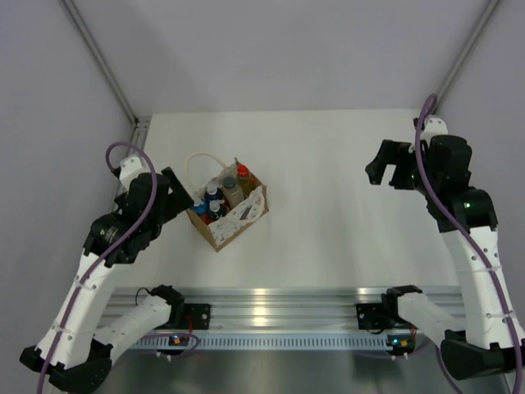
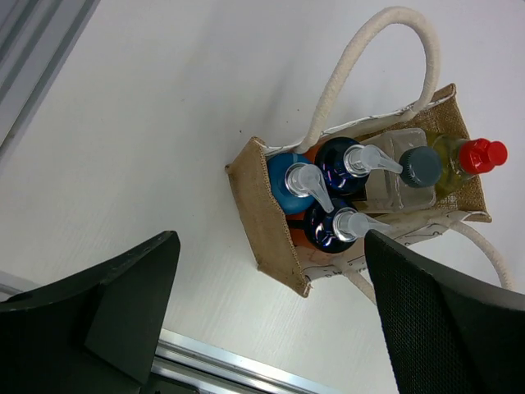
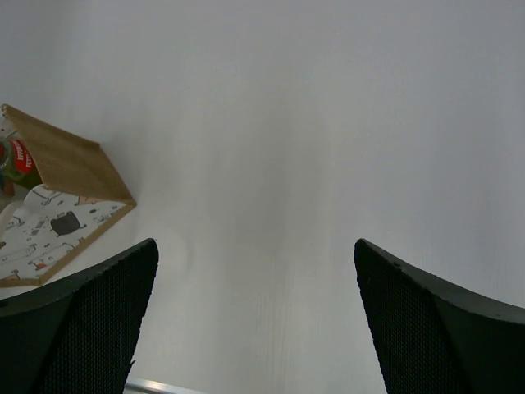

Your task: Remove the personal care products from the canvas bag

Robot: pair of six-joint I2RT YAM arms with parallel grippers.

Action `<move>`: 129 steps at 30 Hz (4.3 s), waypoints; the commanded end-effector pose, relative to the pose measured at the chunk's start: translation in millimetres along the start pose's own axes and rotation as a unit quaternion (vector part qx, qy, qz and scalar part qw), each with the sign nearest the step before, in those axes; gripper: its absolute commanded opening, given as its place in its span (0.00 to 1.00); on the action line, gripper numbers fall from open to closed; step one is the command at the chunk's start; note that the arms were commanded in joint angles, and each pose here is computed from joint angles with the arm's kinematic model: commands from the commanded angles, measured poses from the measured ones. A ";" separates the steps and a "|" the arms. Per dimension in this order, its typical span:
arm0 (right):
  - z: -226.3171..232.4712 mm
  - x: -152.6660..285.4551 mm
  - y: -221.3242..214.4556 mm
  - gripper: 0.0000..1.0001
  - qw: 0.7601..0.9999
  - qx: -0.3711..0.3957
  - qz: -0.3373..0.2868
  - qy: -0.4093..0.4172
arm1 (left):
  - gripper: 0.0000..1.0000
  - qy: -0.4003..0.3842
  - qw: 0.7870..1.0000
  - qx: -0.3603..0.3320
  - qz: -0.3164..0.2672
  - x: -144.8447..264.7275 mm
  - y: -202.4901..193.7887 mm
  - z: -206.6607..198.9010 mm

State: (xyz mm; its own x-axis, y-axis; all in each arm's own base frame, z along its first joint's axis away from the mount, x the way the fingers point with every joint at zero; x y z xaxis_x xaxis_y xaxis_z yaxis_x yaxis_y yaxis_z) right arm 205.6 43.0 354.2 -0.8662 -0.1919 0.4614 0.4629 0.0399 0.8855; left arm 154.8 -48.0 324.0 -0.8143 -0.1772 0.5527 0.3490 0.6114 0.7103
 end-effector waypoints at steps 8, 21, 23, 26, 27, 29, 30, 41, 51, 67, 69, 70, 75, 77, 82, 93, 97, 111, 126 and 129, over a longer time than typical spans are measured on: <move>31.5 -22.1 17.0 0.99 0.984 -0.047 -0.069 0.159 | 0.98 0.056 0.995 0.067 0.042 -17.9 -23.8 1.5; 180.5 -89.3 37.5 1.00 0.966 0.077 -0.009 0.248 | 0.73 0.129 0.974 0.111 0.147 -57.7 -76.9 -1.5; 195.1 -91.1 43.7 1.00 0.961 0.093 -0.014 0.260 | 0.68 0.133 0.974 0.114 0.141 -58.1 -78.3 2.3; 220.9 -104.1 43.0 1.00 0.955 0.122 -0.008 0.269 | 0.52 0.144 0.973 0.112 0.142 -63.3 -86.7 10.2; 231.4 -104.5 42.3 0.99 0.953 0.132 -0.008 0.271 | 0.41 0.139 0.973 0.116 0.143 -65.4 -88.0 9.0; 246.7 -117.0 43.2 0.99 0.955 0.150 -0.002 0.256 | 0.36 0.141 0.972 0.114 0.146 -71.4 -92.8 8.3; 250.9 -121.2 44.0 0.99 0.956 0.156 0.000 0.249 | 0.35 0.142 0.972 0.114 0.146 -74.5 -94.7 8.4; 291.3 -162.7 21.3 0.73 0.957 0.220 0.035 0.188 | 0.00 0.130 0.971 0.117 0.161 -81.3 -99.2 0.7; 303.6 -180.6 -8.0 0.54 0.954 0.241 0.064 0.167 | 0.00 0.121 0.973 0.115 0.159 -77.6 -96.3 0.4; 311.9 -192.4 -22.9 0.28 0.949 0.245 0.083 0.178 | 0.00 0.124 0.973 0.104 0.163 -79.9 -98.0 0.6; 313.2 -191.5 -22.6 0.24 0.949 0.246 0.082 0.179 | 0.00 0.123 0.973 0.101 0.165 -80.7 -98.2 -0.3; 313.1 -191.0 -21.5 0.24 0.949 0.246 0.080 0.179 | 0.00 0.122 0.973 0.102 0.165 -81.0 -97.8 -0.8; 312.8 -188.3 -19.6 0.15 0.948 0.253 0.075 0.177 | 0.00 0.119 0.974 0.100 0.164 -81.6 -97.2 -2.6; 311.8 -190.2 -19.9 0.13 0.948 0.257 0.075 0.172 | 0.00 0.120 0.974 0.098 0.165 -82.4 -97.2 -2.7; 312.7 -189.5 -19.8 0.00 0.948 0.256 0.074 0.175 | 0.00 0.121 0.974 0.094 0.167 -83.0 -97.9 -2.5; 316.4 -171.5 10.2 0.00 0.951 0.236 0.028 0.197 | 0.00 0.125 0.973 0.090 0.171 -83.8 -101.0 -0.1; 314.1 -163.3 21.3 0.00 0.952 0.230 0.013 0.200 | 0.00 0.125 0.973 0.092 0.171 -83.4 -101.6 0.7; 301.4 -128.7 55.7 0.00 0.954 0.216 -0.033 0.206 | 0.00 0.131 0.971 0.091 0.177 -84.4 -105.3 3.5; 289.3 -90.8 95.0 0.00 0.953 0.195 -0.092 0.213 | 0.00 0.136 0.970 0.090 0.178 -86.1 -106.8 4.0; 285.2 -80.0 107.2 0.00 0.952 0.188 -0.111 0.215 | 0.00 0.137 0.971 0.090 0.176 -86.3 -106.6 4.1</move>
State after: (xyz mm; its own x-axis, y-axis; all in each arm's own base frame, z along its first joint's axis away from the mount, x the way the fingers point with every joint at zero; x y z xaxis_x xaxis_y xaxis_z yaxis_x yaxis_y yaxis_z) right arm 289.6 357.3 322.3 -0.6536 -0.5072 0.5617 0.3044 0.5033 0.8087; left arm 189.1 -94.6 209.7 -0.5401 -0.1124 0.8340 0.4517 0.7974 0.4000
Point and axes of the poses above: each gripper's point midway between its finger pads, its own x axis back along the fingers, its own z axis along the line the jaws close on, y = z × x, the point moved 8 cm from there along x, back along the fingers, and after that the axes turned 11 degrees about x, right-handed, at the moved point
